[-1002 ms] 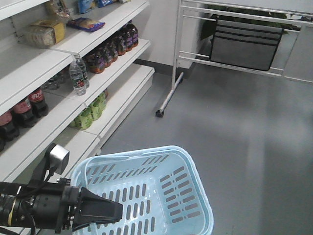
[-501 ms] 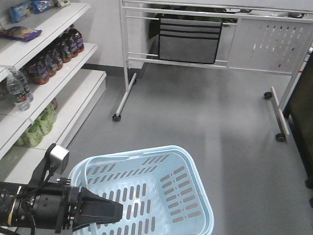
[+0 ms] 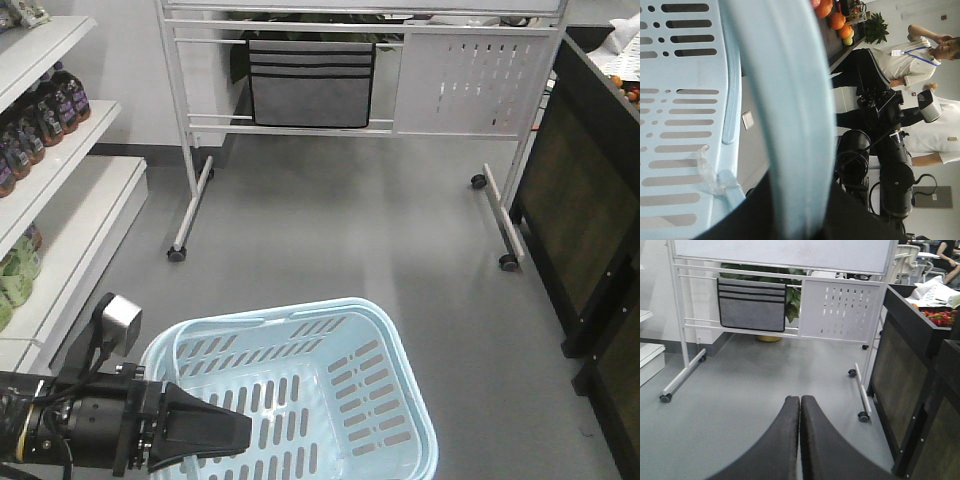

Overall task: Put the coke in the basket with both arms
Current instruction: 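Drive toward the dark counter while holding the basket in the left gripper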

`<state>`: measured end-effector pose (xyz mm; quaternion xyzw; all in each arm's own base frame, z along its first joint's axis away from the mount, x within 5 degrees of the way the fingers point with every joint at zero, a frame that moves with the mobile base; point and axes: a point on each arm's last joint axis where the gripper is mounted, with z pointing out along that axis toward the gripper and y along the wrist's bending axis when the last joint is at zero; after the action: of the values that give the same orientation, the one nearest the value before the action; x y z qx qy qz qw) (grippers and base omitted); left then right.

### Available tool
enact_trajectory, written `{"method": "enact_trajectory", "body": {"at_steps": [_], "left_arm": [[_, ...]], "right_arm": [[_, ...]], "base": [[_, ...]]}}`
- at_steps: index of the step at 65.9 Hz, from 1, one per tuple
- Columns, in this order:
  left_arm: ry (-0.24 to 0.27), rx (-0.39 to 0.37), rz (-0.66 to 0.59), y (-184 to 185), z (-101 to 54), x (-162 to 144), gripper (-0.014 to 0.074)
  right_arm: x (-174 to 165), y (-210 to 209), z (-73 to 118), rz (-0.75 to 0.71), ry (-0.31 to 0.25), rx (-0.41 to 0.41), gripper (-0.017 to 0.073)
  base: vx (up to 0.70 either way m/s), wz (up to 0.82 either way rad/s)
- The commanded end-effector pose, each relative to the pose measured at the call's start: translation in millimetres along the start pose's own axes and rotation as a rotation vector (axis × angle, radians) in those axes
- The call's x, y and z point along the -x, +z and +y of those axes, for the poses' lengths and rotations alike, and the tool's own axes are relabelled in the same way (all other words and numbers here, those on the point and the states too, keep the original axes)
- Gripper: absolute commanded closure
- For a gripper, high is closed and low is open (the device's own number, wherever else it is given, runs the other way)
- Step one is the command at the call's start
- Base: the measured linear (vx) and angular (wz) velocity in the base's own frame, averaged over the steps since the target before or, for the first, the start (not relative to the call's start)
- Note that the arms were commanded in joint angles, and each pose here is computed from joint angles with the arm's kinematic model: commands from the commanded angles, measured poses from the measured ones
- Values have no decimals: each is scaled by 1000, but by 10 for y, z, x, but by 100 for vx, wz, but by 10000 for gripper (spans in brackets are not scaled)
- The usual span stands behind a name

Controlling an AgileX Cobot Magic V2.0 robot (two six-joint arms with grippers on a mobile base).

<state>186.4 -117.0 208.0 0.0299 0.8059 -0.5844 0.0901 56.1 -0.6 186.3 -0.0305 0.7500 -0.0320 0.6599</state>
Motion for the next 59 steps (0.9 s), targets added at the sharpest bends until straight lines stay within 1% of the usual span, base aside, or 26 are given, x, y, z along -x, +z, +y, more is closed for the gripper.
{"method": "enact_trajectory", "body": {"at_steps": [1, 59], "left_arm": [[37, -234, 55, -46, -301, -46, 600], [37, -234, 55, -46, -301, -46, 600]], "right_arm": [[52, -7, -6, -80, -10, -10, 561], [50, -7, -6, -77, -10, -10, 561]], "base": [[4, -20], [2, -9]]}}
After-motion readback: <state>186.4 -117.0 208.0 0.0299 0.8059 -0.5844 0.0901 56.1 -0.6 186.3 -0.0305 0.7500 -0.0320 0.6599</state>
